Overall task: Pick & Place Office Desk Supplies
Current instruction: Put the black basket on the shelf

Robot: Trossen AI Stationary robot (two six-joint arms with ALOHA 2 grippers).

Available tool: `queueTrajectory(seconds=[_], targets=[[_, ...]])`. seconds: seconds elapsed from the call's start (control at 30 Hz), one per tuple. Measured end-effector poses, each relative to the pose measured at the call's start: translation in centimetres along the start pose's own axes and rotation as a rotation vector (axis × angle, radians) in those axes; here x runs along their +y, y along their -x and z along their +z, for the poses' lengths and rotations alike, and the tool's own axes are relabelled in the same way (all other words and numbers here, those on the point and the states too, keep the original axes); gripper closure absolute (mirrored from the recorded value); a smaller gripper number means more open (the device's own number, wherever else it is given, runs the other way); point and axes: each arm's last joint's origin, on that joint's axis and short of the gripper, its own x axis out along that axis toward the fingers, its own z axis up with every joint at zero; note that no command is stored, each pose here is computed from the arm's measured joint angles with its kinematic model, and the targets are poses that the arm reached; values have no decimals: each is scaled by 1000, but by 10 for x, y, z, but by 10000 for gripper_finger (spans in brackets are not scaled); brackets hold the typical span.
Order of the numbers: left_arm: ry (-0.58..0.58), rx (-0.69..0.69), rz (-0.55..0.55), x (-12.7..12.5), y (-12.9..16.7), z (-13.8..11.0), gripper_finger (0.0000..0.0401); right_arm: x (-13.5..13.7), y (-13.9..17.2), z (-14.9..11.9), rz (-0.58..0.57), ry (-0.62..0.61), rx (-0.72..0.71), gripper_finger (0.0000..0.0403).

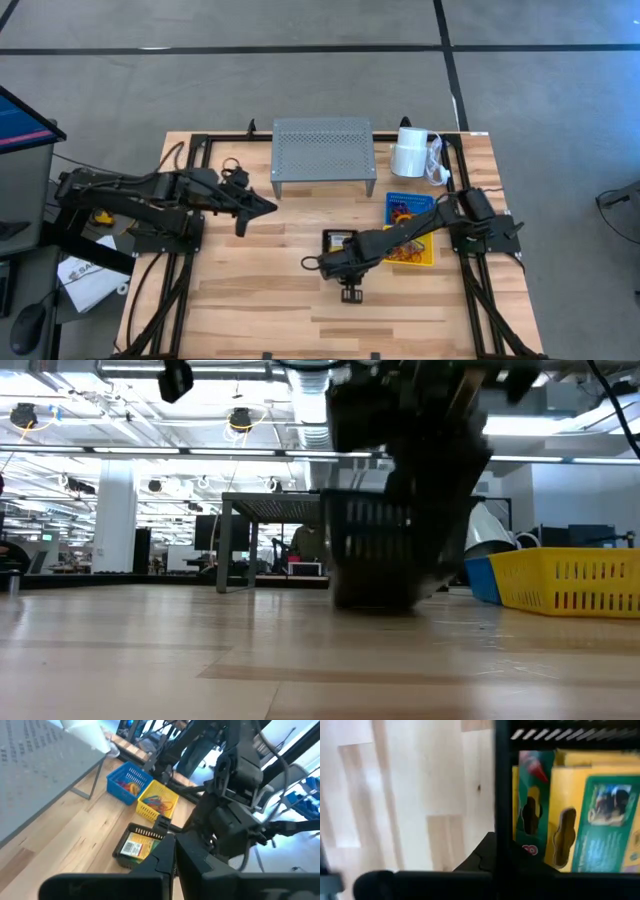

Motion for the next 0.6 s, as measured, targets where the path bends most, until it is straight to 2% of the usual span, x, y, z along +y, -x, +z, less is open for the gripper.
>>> queueTrajectory(seconds=[0.3,0.6], targets=[[9,-82,-17,2,36,7,393,4,35,-18,-33,12,35,403],[0,-56,46,6,38,2,393,9,63,-32,-41,18,52,403]])
